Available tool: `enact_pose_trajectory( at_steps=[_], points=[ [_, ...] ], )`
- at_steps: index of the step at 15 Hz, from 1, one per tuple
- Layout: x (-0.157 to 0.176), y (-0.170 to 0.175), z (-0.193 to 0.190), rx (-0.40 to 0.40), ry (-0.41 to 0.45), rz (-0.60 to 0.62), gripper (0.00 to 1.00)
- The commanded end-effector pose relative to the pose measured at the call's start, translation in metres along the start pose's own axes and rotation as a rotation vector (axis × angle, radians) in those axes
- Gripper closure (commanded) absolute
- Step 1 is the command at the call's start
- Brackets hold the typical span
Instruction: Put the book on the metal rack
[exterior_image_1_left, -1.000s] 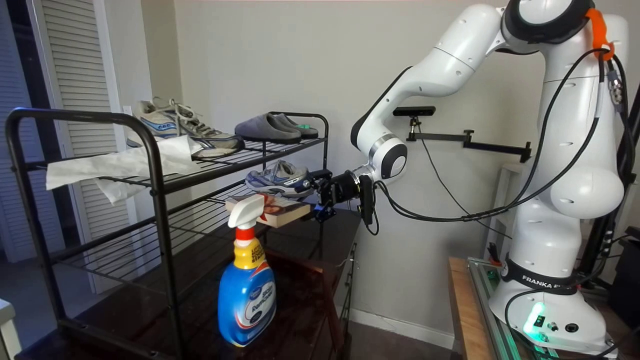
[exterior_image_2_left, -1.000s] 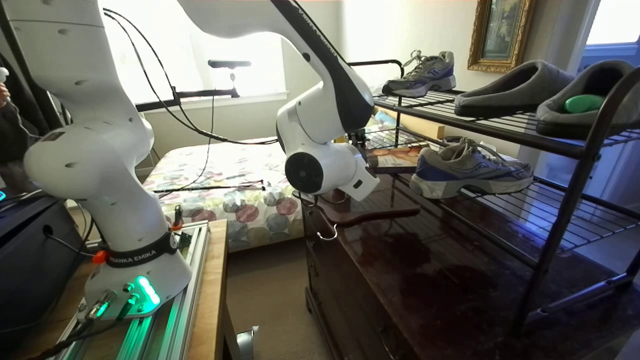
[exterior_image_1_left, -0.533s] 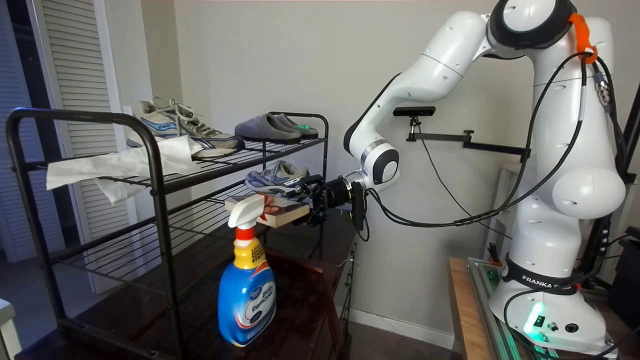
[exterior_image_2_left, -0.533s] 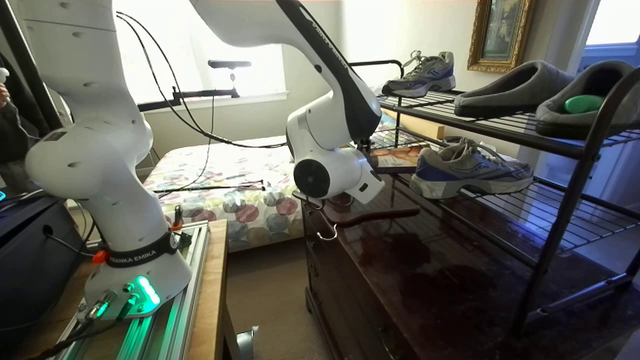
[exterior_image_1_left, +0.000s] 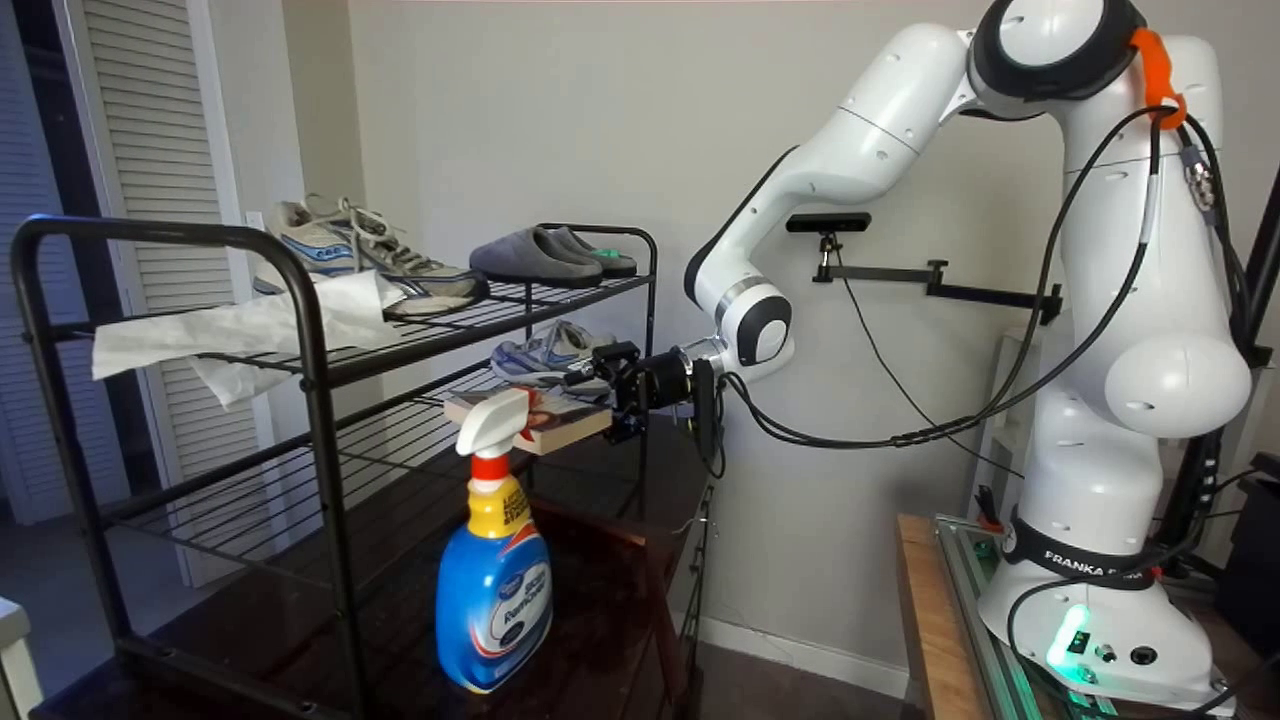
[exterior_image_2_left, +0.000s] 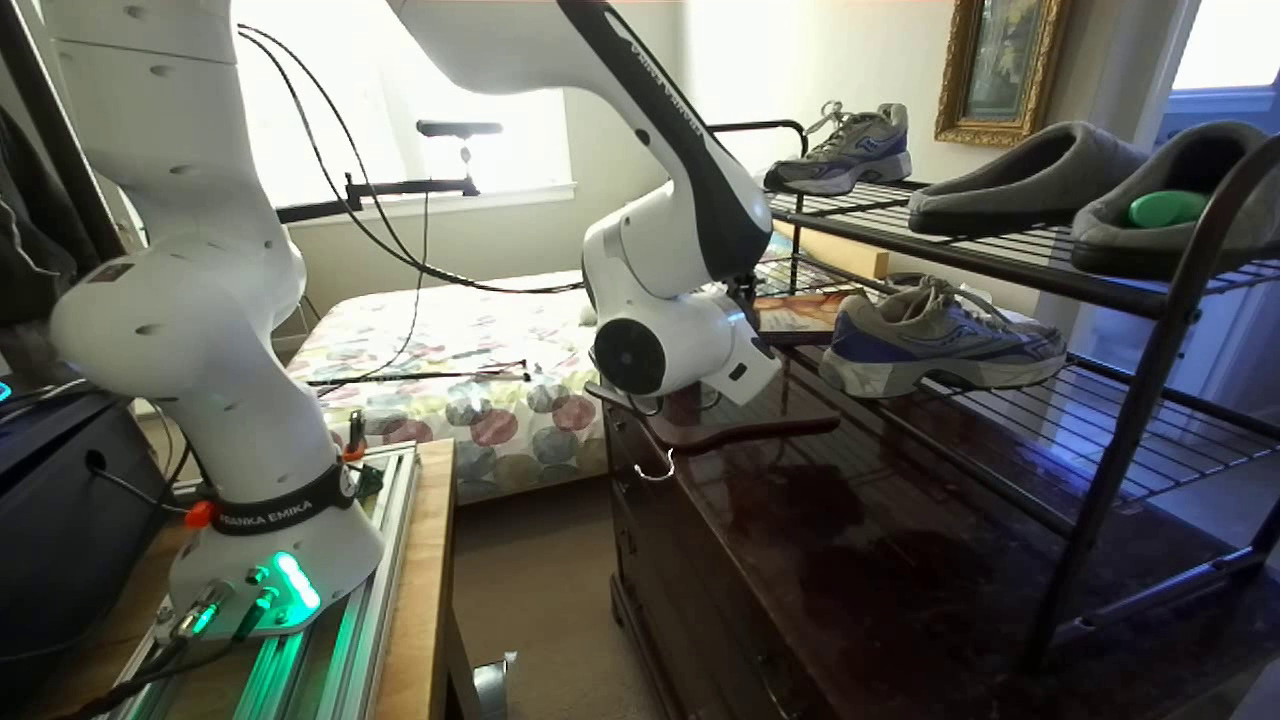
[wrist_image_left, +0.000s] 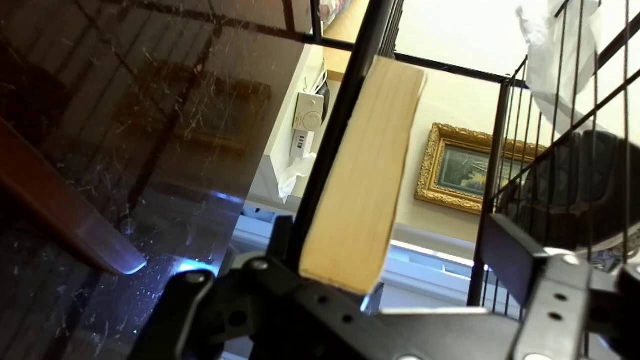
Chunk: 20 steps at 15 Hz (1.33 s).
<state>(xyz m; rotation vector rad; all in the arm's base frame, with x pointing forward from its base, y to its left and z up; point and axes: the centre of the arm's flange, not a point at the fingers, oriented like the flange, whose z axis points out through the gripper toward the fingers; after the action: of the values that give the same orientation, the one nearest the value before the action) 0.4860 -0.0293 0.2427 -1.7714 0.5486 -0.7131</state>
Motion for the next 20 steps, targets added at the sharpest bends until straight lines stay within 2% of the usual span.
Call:
enact_pose_trajectory(
  at_steps=[1,10,12,14,18,20],
  points=[
    [0.007,-0.002,0.002,0.016,0.042,-0.011,0.33],
    [0.012,0.0,-0.007,-0.005,0.045,-0.009,0.96],
    [0.012,0.001,-0.01,-0.036,0.007,0.013,0.93],
    [0.01,0.002,-0.021,-0.08,-0.078,0.067,0.93],
    [0.013,-0.004,-0.066,-0.143,-0.258,0.174,0.93],
    [0.018,-0.007,-0.086,-0.141,-0.336,0.208,0.93]
  ],
)
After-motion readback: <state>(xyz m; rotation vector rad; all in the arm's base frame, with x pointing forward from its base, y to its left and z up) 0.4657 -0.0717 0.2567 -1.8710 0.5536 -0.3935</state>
